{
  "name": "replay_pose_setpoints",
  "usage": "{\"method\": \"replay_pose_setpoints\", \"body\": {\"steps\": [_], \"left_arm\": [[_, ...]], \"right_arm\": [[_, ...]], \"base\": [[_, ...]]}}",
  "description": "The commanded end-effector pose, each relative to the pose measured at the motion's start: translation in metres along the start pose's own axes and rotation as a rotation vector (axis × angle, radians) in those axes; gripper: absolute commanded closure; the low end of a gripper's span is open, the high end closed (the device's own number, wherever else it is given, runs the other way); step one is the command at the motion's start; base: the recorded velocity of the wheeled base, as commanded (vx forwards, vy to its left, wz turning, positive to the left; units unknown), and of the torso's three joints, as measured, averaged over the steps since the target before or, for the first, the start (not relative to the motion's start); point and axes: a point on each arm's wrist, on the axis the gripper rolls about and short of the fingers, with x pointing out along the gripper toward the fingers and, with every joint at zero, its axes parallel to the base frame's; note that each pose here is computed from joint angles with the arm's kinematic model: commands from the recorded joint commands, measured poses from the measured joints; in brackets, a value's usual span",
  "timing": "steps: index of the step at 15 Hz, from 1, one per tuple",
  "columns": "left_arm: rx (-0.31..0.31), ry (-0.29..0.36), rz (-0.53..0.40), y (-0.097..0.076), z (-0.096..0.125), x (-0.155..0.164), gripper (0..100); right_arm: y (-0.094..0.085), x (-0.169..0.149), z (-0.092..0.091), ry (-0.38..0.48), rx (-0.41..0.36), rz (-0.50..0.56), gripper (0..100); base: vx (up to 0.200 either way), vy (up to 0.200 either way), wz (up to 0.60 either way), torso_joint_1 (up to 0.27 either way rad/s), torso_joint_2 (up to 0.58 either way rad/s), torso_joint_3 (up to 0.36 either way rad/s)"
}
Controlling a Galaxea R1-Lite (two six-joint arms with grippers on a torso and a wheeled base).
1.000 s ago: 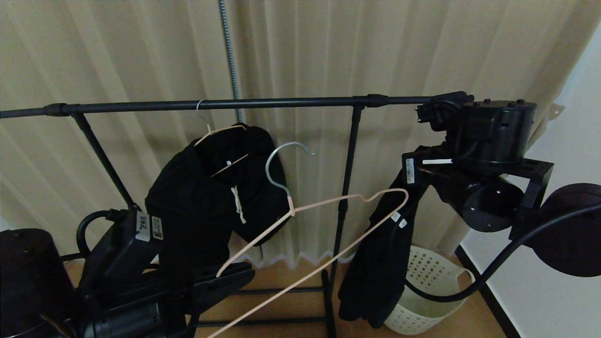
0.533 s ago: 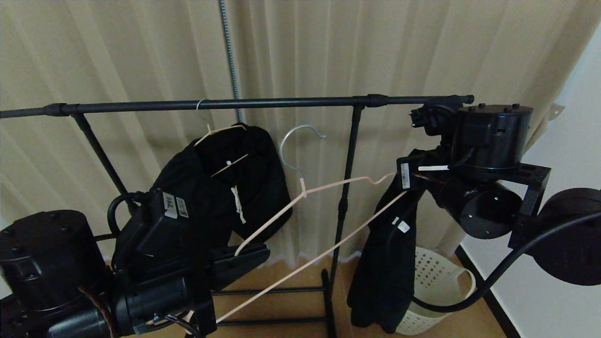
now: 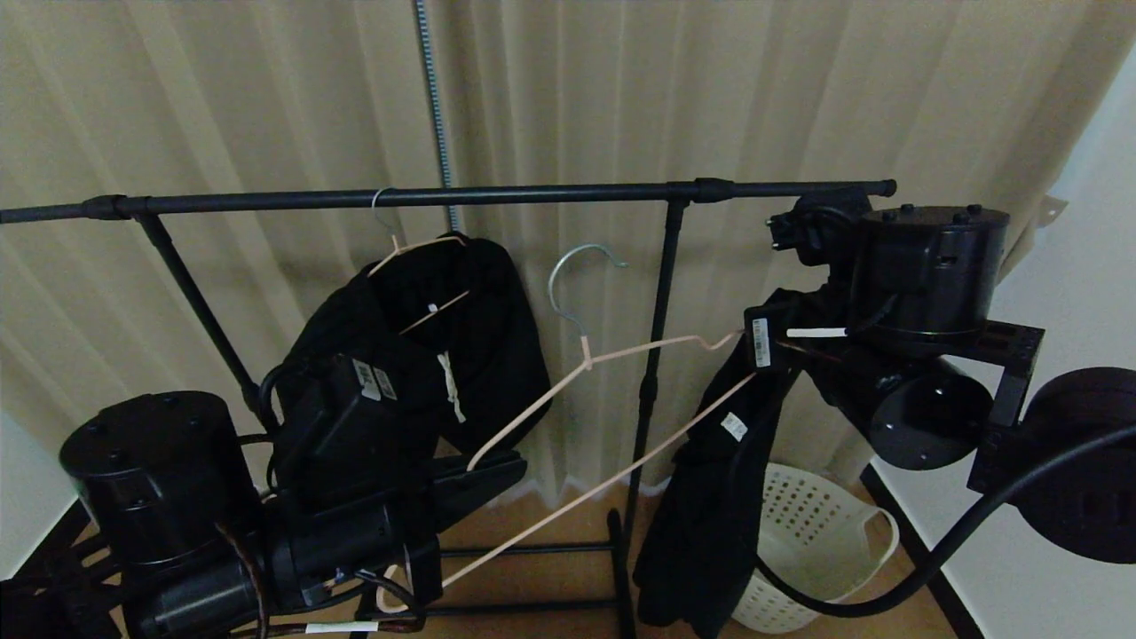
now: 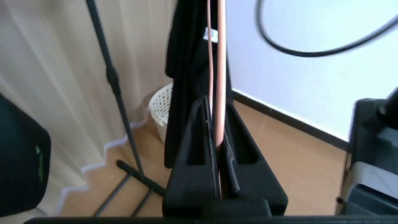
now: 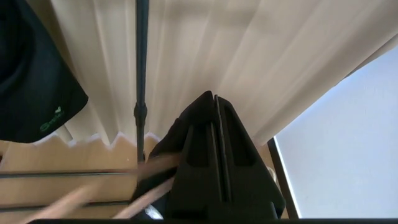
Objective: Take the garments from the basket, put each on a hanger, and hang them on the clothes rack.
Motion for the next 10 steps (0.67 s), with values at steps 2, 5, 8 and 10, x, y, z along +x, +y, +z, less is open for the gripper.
{"method": "replay_pose_setpoints", "body": {"steps": [2, 5, 8, 10], "left_arm": [[-0.003, 0.012, 0.024, 0.003, -0.002, 0.004, 100], [0.000, 0.006, 0.041, 0.005, -0.001, 0.006, 100], [0.000, 0.006, 0.041, 0.005, -0.001, 0.006, 100], [0.001, 0.008, 0.039, 0.005, -0.001, 0.007, 100]], "right_arm": [[0.004, -0.016, 0.001, -0.012, -0.006, 0.026, 100], [0.012, -0.035, 0.001, -0.026, -0.013, 0.070, 100], [0.024, -0.050, -0.003, -0.030, -0.032, 0.119, 100], [0.031, -0.057, -0.004, -0.034, -0.038, 0.151, 100]], "base": [[0.000, 0.000, 0.00, 0.000, 0.00, 0.000], [0.000, 0.000, 0.00, 0.000, 0.00, 0.000], [0.000, 0.000, 0.00, 0.000, 0.00, 0.000], [0.000, 0.000, 0.00, 0.000, 0.00, 0.000]]}}
